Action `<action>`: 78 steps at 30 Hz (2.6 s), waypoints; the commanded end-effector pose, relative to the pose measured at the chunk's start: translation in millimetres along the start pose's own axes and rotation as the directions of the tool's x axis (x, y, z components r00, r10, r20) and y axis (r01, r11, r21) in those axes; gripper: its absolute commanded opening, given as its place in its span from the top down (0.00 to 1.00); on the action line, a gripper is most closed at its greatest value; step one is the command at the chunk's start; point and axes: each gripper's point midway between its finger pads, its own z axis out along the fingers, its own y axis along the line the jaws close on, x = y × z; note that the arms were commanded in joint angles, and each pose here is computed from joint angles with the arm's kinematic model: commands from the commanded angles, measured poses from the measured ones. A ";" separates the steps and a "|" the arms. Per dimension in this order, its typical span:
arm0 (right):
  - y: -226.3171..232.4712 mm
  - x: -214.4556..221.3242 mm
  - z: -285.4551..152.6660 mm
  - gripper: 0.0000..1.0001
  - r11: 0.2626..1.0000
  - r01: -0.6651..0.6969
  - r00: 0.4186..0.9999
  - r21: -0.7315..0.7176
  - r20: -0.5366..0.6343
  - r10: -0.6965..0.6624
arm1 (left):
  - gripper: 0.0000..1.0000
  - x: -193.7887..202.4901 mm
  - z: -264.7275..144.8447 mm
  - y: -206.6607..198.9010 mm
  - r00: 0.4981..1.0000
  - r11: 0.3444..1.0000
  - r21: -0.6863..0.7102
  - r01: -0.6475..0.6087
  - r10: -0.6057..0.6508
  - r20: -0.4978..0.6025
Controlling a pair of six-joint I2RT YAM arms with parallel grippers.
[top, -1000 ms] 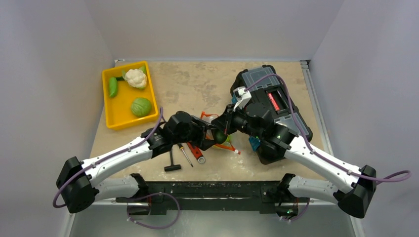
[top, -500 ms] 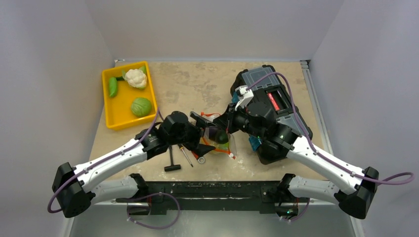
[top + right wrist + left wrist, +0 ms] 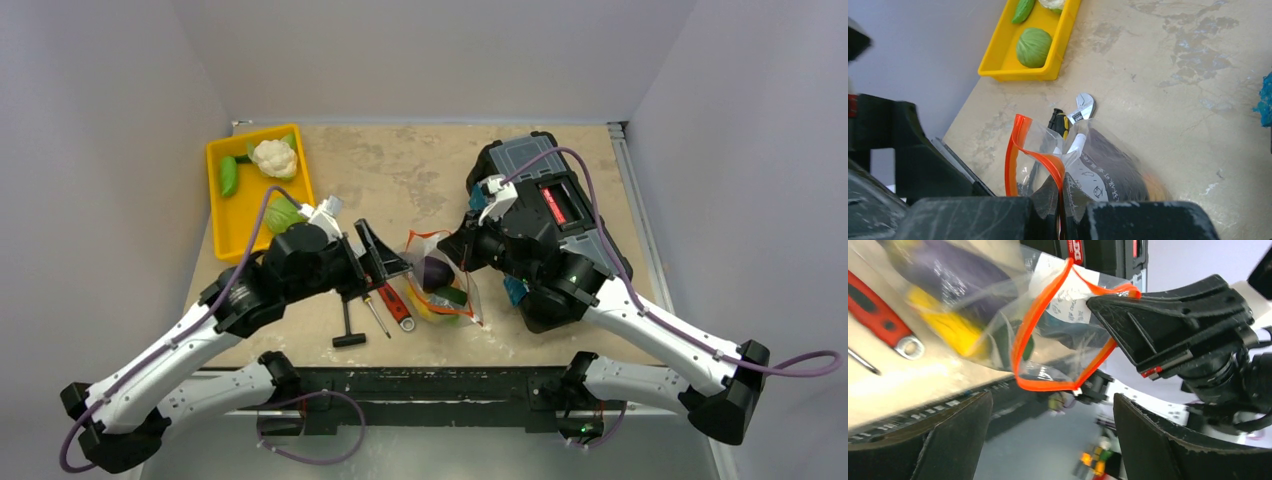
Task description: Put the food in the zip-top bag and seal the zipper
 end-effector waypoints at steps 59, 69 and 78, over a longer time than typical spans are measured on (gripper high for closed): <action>9.7 -10.2 1.5 1.00 0.983 0.128 0.989 -0.129 0.092 -0.117 | 0.26 -496.3 -22.1 386.0 0.731 -0.226 -0.909 -0.350 0.540 -0.416; 3.2 -9.5 3.7 1.00 0.983 0.151 0.986 -0.103 0.083 -0.143 | 0.26 -509.2 -6.3 414.3 0.729 -0.244 -0.882 -0.403 0.498 -0.471; 2.5 -16.3 4.6 1.00 0.983 0.160 0.983 -0.090 0.103 -0.150 | 0.26 -464.7 -3.9 417.2 0.739 -0.195 -0.836 -0.513 0.396 -0.545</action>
